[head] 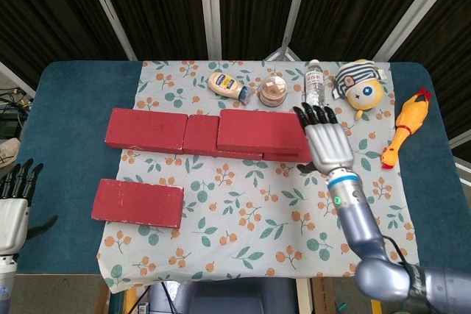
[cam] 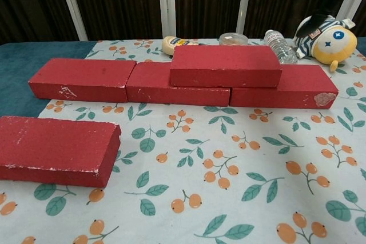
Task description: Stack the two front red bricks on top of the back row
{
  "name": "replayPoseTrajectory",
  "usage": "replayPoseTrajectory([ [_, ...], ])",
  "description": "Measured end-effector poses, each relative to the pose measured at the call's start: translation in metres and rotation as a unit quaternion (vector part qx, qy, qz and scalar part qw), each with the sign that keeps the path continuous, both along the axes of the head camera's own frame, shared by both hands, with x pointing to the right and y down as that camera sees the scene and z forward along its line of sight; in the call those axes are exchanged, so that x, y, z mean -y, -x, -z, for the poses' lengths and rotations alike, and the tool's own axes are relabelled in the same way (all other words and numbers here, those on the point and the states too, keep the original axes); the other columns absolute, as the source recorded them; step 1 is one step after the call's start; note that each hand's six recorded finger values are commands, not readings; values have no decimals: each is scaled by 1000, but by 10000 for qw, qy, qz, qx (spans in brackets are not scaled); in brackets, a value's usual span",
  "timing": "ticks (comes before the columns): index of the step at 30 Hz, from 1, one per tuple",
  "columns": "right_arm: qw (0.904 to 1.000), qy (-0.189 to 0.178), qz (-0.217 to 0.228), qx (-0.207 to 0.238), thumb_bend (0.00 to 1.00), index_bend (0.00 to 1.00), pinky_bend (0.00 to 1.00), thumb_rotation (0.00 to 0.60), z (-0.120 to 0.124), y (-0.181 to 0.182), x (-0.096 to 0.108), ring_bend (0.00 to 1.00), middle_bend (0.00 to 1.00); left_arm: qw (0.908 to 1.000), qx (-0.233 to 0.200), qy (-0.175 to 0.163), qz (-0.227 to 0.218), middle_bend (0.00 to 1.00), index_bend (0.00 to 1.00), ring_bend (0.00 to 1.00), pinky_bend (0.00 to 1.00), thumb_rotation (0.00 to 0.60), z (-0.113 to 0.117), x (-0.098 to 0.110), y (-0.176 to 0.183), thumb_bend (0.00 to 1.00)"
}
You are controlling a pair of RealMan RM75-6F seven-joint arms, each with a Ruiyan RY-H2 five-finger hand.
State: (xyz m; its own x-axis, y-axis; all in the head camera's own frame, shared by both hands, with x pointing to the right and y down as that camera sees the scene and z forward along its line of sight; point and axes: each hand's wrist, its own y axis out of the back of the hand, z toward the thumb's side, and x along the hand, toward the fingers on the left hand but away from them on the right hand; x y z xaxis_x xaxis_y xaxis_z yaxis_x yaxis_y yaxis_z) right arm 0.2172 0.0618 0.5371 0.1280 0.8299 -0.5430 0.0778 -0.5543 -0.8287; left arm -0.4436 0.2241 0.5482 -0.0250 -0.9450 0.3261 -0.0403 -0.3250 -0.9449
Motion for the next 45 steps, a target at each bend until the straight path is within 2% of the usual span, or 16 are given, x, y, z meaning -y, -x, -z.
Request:
replayPoseTrajectory([
  [8, 9948, -758, -133, 666, 109, 0, 0, 600, 19, -67, -46, 0, 33, 9986, -306, 194, -373, 0, 0, 0, 110, 600, -1, -2, -13, 0],
  [12, 9890, -1085, -272, 963, 109, 0, 0, 600, 23, -110, -81, 0, 32, 9973, -283, 342, -577, 0, 0, 0, 95, 600, 2, 0, -17, 0],
  [18, 9865, -1304, -597, 791, 109, 0, 0, 600, 19, -175, -138, 0, 32, 9935, -121, 836, -765, 0, 0, 0, 74, 600, 5, 5, -29, 0],
  [21, 9872, -1229, -686, 747, 109, 0, 0, 600, 10, -184, -159, 0, 33, 9893, 45, 1164, -883, 0, 0, 0, 74, 600, 2, 9, -33, 0],
  [28, 9882, -1028, -793, 817, 109, 0, 0, 600, -7, -194, -172, 0, 32, 9801, 644, 1582, -1011, 0, 0, 0, 44, 600, -13, 26, -40, 0],
  [32, 9874, -1087, -804, 828, 109, 0, 0, 600, -6, -195, -172, 0, 32, 9759, 653, 1723, -1173, 0, 0, 0, 43, 600, -29, 37, -54, 0],
  [39, 9867, -1095, -899, 792, 109, 0, 0, 600, -6, -200, -172, 0, 32, 9630, 790, 2216, -1313, 0, 0, 0, 43, 600, -62, 38, -66, 0],
  [45, 9877, -1034, -902, 748, 109, 0, 0, 600, -9, -199, -172, 0, 32, 9515, 525, 2681, -1417, 0, 0, 0, 43, 600, -90, 35, -89, 0],
])
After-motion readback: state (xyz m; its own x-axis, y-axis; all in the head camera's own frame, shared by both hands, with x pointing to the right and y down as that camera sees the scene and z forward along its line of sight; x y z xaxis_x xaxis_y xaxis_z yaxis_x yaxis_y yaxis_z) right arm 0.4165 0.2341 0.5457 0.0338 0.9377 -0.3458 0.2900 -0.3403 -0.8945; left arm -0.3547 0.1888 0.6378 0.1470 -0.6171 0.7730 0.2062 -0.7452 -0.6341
